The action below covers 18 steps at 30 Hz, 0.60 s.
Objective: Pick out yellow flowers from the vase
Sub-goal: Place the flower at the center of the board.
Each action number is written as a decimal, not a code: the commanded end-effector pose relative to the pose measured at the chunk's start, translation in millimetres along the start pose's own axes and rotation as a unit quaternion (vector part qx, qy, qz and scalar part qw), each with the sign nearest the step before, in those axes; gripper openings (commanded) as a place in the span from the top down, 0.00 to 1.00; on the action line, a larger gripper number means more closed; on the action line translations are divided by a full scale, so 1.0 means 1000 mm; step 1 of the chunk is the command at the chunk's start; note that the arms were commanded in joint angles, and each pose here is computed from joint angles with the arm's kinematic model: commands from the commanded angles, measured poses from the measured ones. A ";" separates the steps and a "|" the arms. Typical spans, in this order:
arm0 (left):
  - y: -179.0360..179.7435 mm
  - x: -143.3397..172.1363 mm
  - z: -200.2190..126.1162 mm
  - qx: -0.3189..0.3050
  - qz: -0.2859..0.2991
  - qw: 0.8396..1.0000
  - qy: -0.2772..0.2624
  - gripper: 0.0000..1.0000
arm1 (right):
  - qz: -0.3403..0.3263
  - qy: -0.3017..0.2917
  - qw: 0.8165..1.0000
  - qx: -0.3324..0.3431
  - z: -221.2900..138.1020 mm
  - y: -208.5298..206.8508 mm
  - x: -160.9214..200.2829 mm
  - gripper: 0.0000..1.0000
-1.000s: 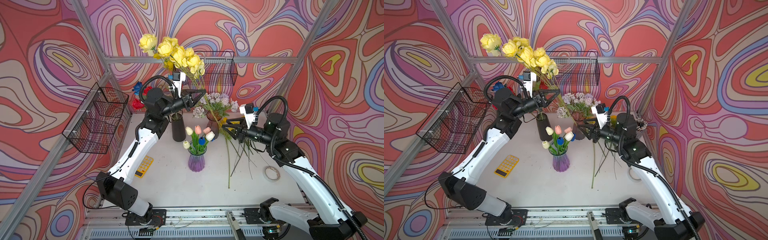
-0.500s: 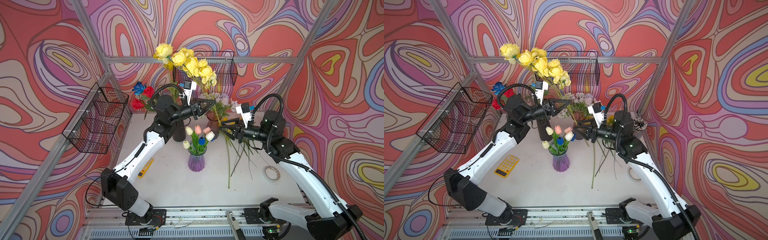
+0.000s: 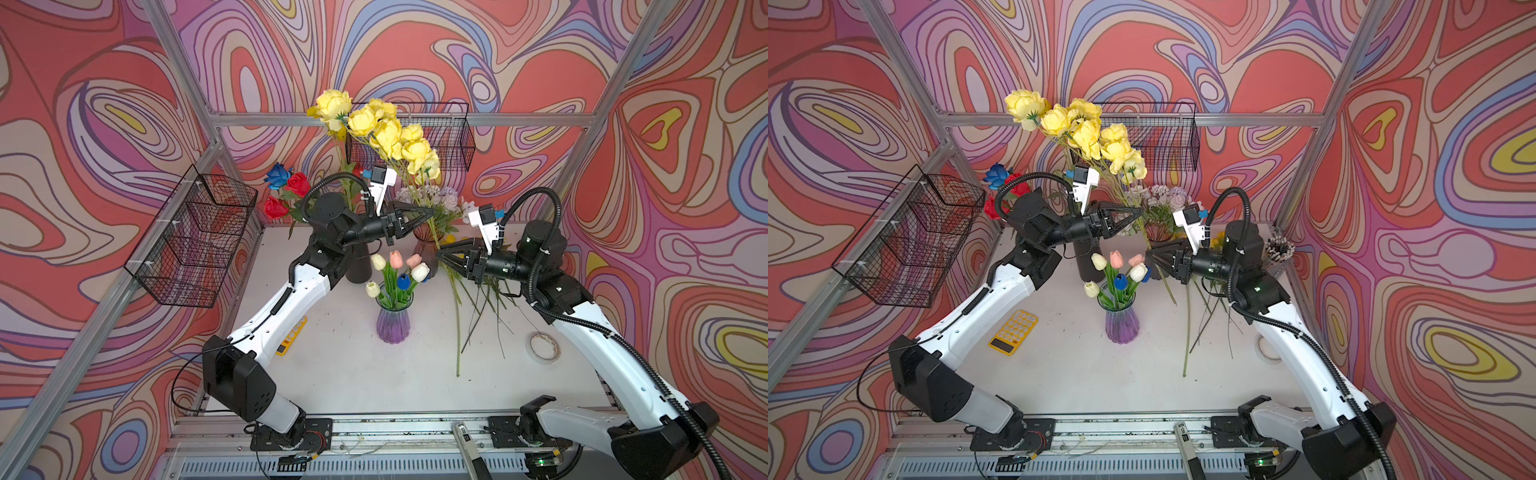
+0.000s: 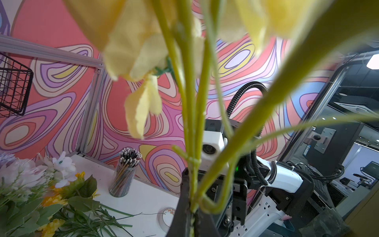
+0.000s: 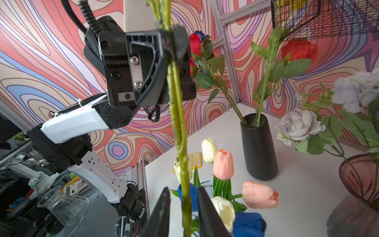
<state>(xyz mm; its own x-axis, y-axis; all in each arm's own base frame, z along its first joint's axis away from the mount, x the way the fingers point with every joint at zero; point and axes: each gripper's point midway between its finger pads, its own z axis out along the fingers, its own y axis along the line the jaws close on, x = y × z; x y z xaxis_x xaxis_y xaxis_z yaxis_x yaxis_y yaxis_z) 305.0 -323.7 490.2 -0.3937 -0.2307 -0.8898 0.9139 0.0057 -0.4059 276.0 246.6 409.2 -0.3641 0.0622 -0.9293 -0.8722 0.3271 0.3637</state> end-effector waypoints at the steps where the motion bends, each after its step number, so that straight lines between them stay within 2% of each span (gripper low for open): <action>1: -0.030 -0.009 -0.004 0.044 0.028 0.999 -0.007 1.00 | 0.009 0.002 1.000 -0.005 0.003 -0.004 0.005 0.79; 5: -0.032 -0.008 -0.004 0.047 0.029 0.998 -0.003 1.00 | 0.012 -0.001 1.000 -0.005 0.003 -0.005 0.005 0.84; 8: -0.032 -0.008 -0.004 0.048 0.028 0.998 0.000 1.00 | 0.014 -0.002 1.000 -0.011 0.003 -0.004 0.007 0.91; 10: -0.032 -0.007 -0.004 0.046 0.028 0.999 0.002 1.00 | 0.015 -0.006 1.000 -0.017 0.003 -0.001 0.005 1.00; 14: -0.030 -0.003 -0.006 0.034 0.029 0.999 0.009 0.88 | 0.010 -0.025 1.000 -0.014 -0.001 0.002 -0.001 1.00; 18: -0.023 0.005 -0.013 -0.014 0.040 0.999 0.018 0.65 | 0.000 -0.045 0.999 0.018 -0.006 -0.003 -0.008 1.00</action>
<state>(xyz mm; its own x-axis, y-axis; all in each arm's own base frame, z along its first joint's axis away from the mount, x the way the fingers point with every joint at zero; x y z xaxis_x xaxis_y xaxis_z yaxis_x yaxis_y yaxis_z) 297.1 -321.3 484.5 -0.3868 -0.2032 -0.8995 0.9178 0.0102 -0.3970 274.7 248.0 403.2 -0.3842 0.0961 -0.9182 -0.8675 0.3027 0.3946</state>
